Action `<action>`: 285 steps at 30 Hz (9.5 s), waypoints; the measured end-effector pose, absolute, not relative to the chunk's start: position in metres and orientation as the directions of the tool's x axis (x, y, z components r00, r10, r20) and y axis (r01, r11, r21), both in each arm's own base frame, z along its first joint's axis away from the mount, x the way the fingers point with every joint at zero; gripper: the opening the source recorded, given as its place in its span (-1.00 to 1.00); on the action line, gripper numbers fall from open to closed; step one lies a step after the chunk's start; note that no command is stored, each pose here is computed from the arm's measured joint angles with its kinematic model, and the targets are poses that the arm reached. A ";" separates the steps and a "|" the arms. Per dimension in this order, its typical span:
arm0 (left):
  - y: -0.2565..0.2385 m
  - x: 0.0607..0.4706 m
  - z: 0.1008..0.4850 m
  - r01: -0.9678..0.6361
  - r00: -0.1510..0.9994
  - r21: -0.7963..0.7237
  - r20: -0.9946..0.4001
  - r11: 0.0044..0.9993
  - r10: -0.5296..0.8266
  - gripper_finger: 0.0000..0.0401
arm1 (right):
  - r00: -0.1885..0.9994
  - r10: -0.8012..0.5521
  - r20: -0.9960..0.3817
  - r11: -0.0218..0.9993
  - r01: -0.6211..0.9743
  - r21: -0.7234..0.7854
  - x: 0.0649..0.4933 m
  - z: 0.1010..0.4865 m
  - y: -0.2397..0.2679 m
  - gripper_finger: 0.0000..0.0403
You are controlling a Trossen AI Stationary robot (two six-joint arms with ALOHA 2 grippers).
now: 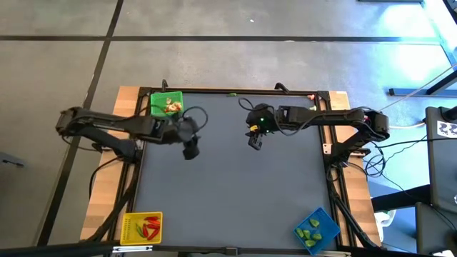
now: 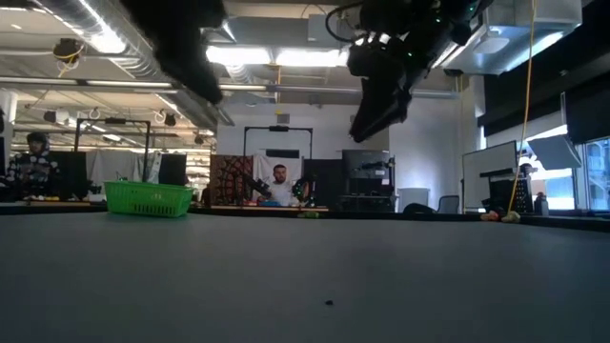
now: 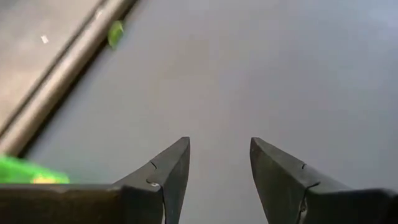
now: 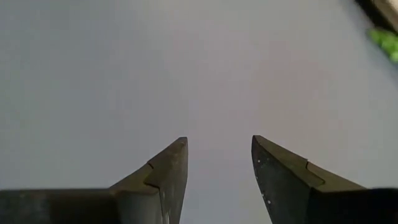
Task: Sort produce into baskets
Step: Put the green chili pepper into the yellow bin, then put the green mushroom into the yellow bin
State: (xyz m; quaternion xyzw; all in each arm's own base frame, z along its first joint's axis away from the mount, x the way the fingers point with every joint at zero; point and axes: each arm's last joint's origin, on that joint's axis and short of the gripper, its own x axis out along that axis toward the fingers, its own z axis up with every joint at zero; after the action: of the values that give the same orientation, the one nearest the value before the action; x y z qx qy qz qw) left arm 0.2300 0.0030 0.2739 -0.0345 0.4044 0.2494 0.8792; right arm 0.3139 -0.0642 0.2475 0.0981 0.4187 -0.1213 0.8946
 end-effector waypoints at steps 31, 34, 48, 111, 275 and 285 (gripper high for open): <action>0.252 0.331 0.198 -0.655 0.490 0.160 -0.655 0.739 0.576 -0.18 | 0.294 -0.154 -0.943 0.950 0.307 -0.060 0.294 0.210 -0.050 -0.12; 0.268 0.335 0.189 -0.636 0.535 0.076 -0.673 0.768 0.510 -0.18 | 0.296 -0.154 -0.943 0.944 0.326 -0.052 0.291 0.202 -0.049 -0.12; 0.310 0.350 0.140 -0.471 0.675 -0.143 -0.693 0.870 0.252 -0.18 | 0.249 -0.146 -0.958 0.907 0.421 -0.029 0.280 0.180 -0.047 -0.12; 0.187 0.315 0.292 -0.230 0.529 0.130 -0.815 0.964 0.236 -0.89 | 0.287 -0.160 -0.944 0.935 0.351 -0.052 0.284 0.181 -0.048 -0.12; 0.003 0.221 0.234 -0.441 0.497 0.202 -0.757 0.874 0.425 -0.02 | -0.340 -0.180 -0.923 0.873 0.378 -0.309 0.199 0.188 -0.255 -0.96; 0.002 0.225 0.237 -0.459 0.535 0.165 -0.733 0.873 0.420 -0.02 | 0.007 -0.241 -0.970 0.886 0.409 -0.217 0.231 0.240 -0.211 -0.95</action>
State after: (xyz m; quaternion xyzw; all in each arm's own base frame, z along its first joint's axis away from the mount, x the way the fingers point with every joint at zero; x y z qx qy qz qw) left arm 0.2249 0.0023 0.2371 -0.0239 0.4119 0.2511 0.8756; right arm 0.2314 -0.2107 0.2397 0.0631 0.6660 -0.2300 0.7068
